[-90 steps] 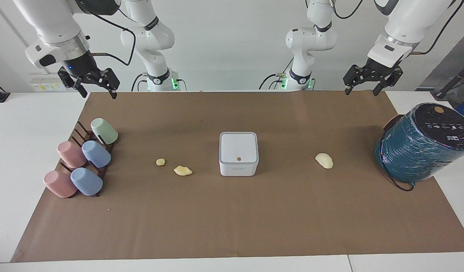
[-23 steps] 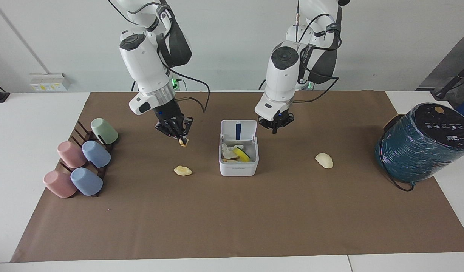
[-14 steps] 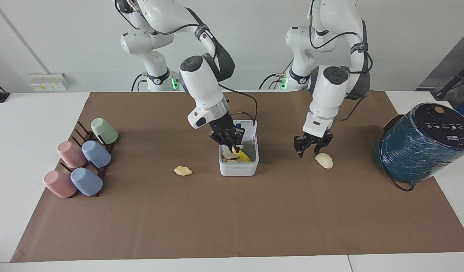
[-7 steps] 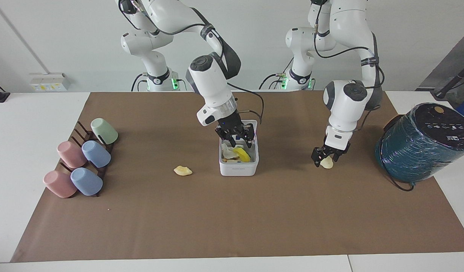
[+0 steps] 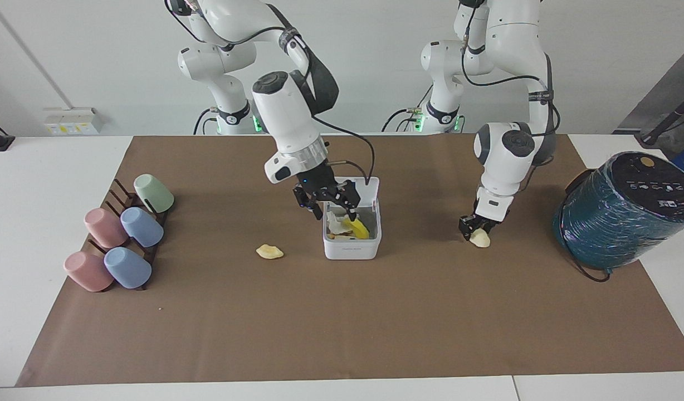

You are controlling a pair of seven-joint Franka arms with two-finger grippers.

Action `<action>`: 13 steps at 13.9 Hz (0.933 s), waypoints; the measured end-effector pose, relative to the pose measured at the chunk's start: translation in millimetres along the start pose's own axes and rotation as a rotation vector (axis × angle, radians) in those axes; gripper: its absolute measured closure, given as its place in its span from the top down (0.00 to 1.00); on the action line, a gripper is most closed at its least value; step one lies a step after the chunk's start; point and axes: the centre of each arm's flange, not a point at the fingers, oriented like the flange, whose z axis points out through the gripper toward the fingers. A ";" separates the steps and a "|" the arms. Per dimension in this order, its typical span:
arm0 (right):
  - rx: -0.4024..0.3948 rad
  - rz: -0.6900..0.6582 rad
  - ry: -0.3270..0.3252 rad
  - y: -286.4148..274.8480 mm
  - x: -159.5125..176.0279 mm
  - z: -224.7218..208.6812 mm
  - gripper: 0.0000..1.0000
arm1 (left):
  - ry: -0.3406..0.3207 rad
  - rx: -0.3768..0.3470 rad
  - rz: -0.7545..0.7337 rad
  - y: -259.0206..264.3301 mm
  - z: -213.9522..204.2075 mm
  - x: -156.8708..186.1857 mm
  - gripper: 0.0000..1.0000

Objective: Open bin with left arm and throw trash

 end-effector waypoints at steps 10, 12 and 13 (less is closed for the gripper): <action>-0.139 -0.884 -0.199 138.5 41.3 34.3 1.00 | 0.110 -0.068 0.130 83.4 -72.6 5.3 0.11; -0.134 -1.008 -0.220 150.4 40.5 50.8 1.00 | 0.086 -0.066 0.183 121.0 -101.0 -3.1 0.11; -0.132 -1.055 -0.218 153.3 39.7 61.5 1.00 | 0.081 -0.068 0.195 138.9 -114.5 -7.7 0.11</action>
